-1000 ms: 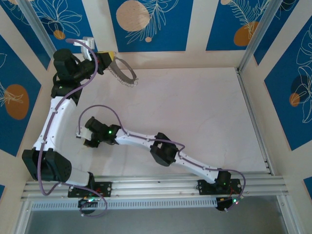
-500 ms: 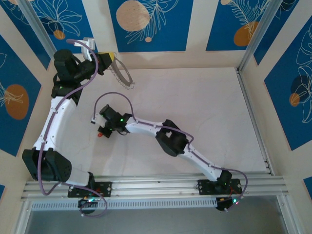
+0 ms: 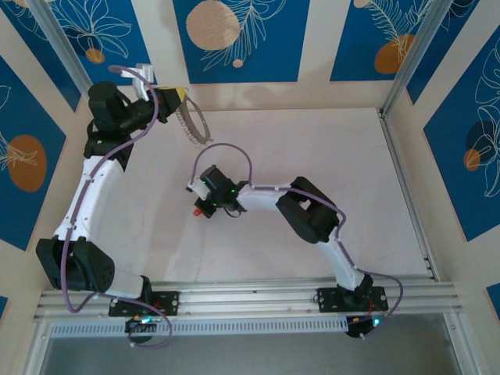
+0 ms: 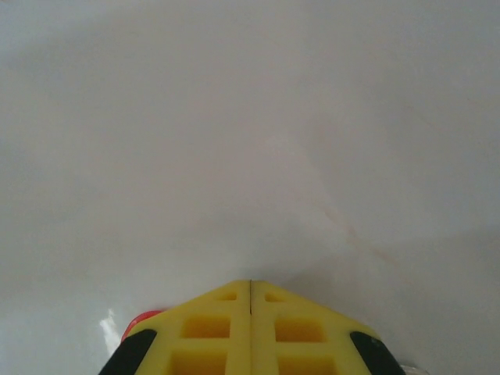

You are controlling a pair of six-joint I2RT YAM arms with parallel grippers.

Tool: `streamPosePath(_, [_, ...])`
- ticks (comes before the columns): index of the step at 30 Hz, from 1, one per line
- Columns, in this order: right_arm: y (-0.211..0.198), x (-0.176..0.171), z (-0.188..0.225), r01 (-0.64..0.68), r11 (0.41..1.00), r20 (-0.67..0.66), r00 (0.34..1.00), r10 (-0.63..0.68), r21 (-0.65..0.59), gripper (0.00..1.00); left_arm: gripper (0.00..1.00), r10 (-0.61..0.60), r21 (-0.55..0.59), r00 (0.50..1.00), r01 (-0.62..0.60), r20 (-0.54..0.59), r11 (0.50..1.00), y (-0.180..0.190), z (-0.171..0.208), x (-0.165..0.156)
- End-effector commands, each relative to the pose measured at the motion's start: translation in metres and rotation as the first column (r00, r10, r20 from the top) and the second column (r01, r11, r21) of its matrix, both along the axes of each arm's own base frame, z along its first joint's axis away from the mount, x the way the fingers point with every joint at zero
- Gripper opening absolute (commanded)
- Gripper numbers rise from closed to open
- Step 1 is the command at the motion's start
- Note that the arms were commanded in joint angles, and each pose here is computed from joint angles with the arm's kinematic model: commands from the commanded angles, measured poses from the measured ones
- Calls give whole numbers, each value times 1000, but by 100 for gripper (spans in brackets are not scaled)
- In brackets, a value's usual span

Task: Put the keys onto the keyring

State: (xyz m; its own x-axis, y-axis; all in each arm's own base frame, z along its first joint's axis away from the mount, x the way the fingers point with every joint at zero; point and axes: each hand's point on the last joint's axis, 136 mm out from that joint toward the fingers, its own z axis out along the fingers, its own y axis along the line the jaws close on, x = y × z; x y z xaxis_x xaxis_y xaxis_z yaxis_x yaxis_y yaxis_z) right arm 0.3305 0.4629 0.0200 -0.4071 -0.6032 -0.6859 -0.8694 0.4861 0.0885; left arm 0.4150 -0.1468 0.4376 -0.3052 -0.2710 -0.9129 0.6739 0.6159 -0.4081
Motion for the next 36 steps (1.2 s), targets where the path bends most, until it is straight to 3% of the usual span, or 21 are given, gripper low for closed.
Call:
streamPosePath(1, [-73,-14,-60,117,971,-132,980,-146,-210,1,0,-39,-14,997,40,61,999,-2,21,-19])
streamPosePath(18, [-215,-46,-62,377,862,-125,890,-439,-339,2,0,-227,-14,974,227,15,974,-66,-8,-43])
streamPosePath(22, [-230,-48,-52,451,836,-169,840,-516,-312,3,0,-266,-8,964,266,6,964,-86,-18,-51])
streamPosePath(25, [-249,-43,-49,551,766,-196,754,-627,-332,3,0,-279,-2,960,279,1,960,-97,-23,-56])
streamPosePath(29, [-261,-38,-30,619,721,-185,704,-685,-312,9,0,-307,15,952,308,-12,951,-112,-31,-66])
streamPosePath(36, [-276,-24,51,664,727,-133,716,-686,-177,30,0,-356,68,934,358,-42,931,-130,-56,-87])
